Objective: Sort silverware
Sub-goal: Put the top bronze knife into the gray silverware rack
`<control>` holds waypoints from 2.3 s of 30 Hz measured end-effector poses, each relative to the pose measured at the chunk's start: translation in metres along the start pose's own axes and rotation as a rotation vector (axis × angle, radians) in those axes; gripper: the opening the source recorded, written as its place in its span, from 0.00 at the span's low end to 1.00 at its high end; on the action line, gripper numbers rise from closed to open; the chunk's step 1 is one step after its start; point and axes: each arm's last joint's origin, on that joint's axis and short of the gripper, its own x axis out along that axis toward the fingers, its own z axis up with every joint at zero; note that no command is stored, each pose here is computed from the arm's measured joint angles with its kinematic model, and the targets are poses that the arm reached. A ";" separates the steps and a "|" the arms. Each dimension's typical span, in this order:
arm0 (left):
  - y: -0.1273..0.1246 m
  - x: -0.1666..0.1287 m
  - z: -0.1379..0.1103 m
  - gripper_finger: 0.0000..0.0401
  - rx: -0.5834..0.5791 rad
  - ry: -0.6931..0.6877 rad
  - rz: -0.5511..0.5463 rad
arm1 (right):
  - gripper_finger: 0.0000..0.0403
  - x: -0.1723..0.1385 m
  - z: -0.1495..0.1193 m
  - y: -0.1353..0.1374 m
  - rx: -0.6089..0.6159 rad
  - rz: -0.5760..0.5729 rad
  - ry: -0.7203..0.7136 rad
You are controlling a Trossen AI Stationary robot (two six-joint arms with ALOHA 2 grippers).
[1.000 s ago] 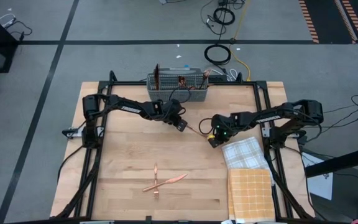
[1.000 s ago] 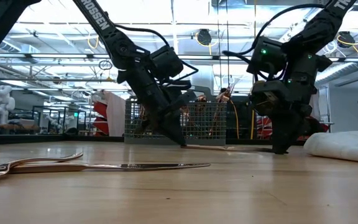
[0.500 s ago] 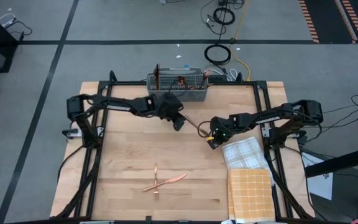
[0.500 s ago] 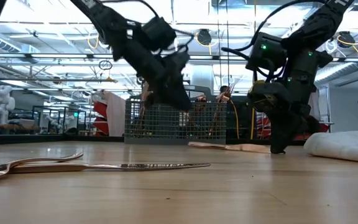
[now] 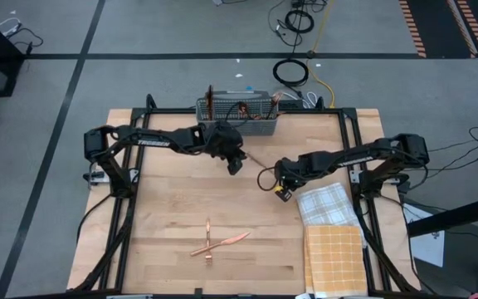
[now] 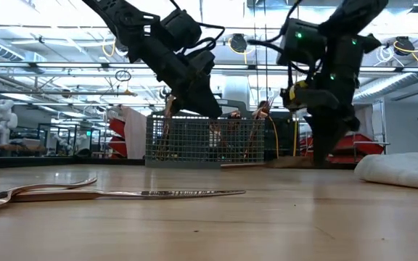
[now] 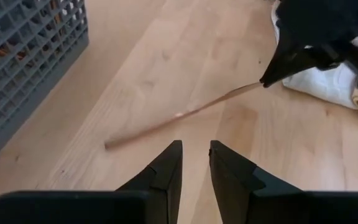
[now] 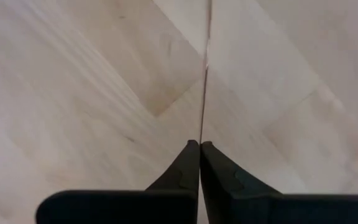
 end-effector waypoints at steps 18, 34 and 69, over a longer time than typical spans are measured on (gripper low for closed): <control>-0.004 0.000 -0.004 0.22 0.310 0.038 -0.119 | 0.00 -0.025 0.020 0.015 -0.063 0.013 -0.072; -0.007 0.013 -0.014 0.46 0.425 0.095 -0.195 | 0.00 -0.027 0.009 0.031 -0.163 0.048 -0.078; -0.034 0.091 -0.013 0.11 0.434 0.193 -0.282 | 0.00 -0.029 0.011 0.043 -0.176 0.136 -0.139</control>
